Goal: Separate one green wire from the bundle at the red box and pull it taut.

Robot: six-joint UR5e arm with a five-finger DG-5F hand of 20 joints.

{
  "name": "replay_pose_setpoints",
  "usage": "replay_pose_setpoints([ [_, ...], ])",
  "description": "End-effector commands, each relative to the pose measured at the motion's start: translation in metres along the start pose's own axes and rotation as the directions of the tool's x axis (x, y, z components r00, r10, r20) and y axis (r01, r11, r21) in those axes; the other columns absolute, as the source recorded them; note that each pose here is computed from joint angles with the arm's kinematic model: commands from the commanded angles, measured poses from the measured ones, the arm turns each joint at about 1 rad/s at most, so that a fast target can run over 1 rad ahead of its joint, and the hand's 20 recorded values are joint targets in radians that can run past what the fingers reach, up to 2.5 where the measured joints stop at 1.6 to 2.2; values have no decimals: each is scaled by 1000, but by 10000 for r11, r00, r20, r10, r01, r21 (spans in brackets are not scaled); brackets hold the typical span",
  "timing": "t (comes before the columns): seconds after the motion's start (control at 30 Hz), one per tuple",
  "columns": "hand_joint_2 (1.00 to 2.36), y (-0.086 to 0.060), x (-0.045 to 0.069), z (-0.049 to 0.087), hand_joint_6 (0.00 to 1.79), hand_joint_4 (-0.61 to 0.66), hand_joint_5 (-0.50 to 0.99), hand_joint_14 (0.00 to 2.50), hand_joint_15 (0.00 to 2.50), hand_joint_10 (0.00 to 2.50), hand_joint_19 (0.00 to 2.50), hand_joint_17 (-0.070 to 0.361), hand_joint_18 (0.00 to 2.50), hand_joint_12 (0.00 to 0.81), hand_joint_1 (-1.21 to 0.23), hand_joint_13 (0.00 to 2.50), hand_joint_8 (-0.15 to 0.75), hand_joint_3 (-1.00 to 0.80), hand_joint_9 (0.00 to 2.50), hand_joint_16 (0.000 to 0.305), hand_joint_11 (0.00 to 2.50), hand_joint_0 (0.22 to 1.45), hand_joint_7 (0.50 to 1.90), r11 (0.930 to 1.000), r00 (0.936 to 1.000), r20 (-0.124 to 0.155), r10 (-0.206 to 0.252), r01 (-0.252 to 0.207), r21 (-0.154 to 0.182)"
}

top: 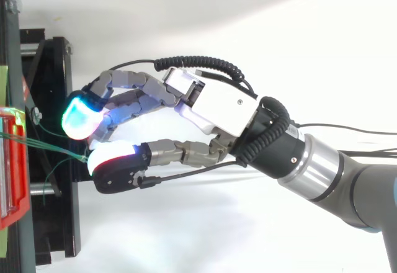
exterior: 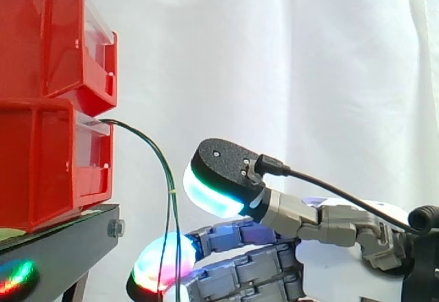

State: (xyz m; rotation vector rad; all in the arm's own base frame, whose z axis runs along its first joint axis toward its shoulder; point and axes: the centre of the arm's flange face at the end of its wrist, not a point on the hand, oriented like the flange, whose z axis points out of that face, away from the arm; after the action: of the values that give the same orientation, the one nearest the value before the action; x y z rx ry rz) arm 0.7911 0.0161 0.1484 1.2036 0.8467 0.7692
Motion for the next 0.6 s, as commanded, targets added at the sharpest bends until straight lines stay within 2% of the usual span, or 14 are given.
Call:
replay_pose_setpoints([
  [0.0,1000,-4,-3,2,502,172,-170,18,476,18,413,141,636,419,-572,855,273,-500,835,63,713,411,1043,10000,10000,53,15,-15,33],
  [0.07,1000,-4,-5,3,502,175,-171,16,483,18,410,141,652,421,-571,859,274,-500,828,63,712,411,1042,10000,10000,83,-20,20,38],
  [0.17,1000,-5,-10,5,502,180,-171,18,487,15,409,141,654,423,-571,859,272,-500,812,63,707,411,1047,10000,9996,296,-7,5,70],
  [0.4,1000,-7,-17,9,502,182,-172,16,481,16,407,140,663,424,-563,860,278,-500,756,62,626,410,1042,9999,9991,403,-120,116,78],
  [0.5,1000,-25,-20,8,502,180,-173,19,480,16,398,140,664,428,-561,860,281,-500,753,62,614,411,1045,9995,9991,371,-228,220,235],
  [0.57,1000,-32,-23,11,502,179,-174,18,480,14,406,140,663,428,-553,856,285,-500,744,62,598,411,1044,9998,9990,447,-59,51,193],
])
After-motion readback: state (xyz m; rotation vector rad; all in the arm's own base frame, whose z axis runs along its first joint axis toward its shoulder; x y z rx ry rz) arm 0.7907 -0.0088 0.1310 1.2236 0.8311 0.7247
